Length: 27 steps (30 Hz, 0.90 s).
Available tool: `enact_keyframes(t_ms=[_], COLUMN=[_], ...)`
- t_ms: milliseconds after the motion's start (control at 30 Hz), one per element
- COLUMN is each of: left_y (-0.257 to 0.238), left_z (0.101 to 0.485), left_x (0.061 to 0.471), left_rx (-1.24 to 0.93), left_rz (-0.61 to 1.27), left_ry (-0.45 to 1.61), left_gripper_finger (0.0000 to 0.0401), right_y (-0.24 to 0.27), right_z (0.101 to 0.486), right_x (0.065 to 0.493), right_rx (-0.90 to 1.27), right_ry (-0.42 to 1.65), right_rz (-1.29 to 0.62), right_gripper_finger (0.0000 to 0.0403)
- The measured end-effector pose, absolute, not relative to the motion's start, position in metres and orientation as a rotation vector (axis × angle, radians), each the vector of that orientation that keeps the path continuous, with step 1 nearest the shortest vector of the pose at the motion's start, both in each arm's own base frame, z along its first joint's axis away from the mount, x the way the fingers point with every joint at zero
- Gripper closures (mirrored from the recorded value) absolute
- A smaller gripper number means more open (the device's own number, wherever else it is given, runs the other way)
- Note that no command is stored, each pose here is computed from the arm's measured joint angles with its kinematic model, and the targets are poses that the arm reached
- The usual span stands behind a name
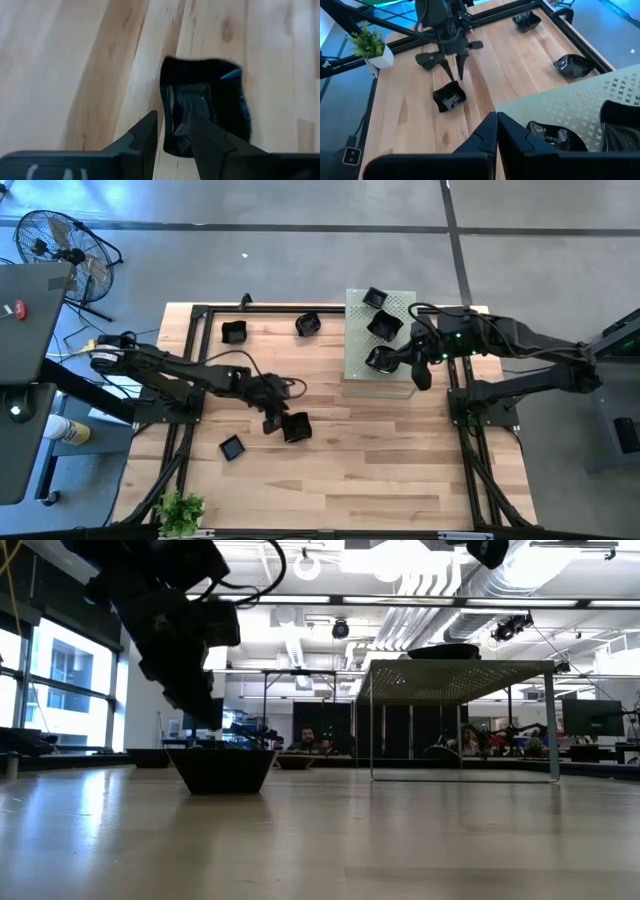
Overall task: Pick & Place Mini shaped plates
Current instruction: Stack the black distorted square plate on the black distorted square plate on the shelf
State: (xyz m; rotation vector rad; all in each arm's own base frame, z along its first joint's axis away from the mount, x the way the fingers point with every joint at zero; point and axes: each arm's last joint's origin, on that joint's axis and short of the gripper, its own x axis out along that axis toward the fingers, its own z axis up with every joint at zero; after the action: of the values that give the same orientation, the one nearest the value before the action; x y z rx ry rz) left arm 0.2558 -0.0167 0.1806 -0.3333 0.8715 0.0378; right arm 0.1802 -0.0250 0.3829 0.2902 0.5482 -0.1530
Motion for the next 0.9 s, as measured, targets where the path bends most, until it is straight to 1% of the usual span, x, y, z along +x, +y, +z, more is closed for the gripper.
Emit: enact_keyframes(t_ms=[200,400,500,567,633,667,767,900], left_y=[-0.02,-0.019,-0.019,-0.019,-0.019,-0.019,-0.019,-0.01], left_z=[0.163,0.155,0.155,0.156,0.159,0.163,0.18,0.211], left_x=[0.261,0.264,0.264,0.264,0.264,0.264,0.266,0.266], left_rx=[-0.389,-0.38,-0.376,-0.379,-0.39,-0.393,-0.388,-0.395], left_rz=[0.072,0.112,0.107,0.103,0.08,0.073,0.081,0.127], left_ry=[0.946,0.963,0.958,0.956,0.947,0.936,0.894,0.823], left_gripper_finger=[0.0295,0.03,0.0326,0.0357,0.0387,0.0394,0.039,0.0398], right_y=[-0.025,-0.025,-0.025,-0.025,-0.025,-0.025,-0.025,-0.026], right_z=[0.385,0.384,0.384,0.384,0.384,0.384,0.384,0.384], right_x=[0.177,0.178,0.178,0.178,0.178,0.178,0.178,0.178], right_rx=[0.261,0.253,0.253,0.253,0.251,0.251,0.249,0.253], right_ry=[0.54,0.542,0.542,0.542,0.542,0.542,0.541,0.539], right_rz=[-0.144,-0.142,-0.142,-0.142,-0.148,-0.149,-0.156,-0.172], right_gripper_finger=[0.0398,0.04,0.0401,0.0399,0.0399,0.0399,0.0401,0.0397])
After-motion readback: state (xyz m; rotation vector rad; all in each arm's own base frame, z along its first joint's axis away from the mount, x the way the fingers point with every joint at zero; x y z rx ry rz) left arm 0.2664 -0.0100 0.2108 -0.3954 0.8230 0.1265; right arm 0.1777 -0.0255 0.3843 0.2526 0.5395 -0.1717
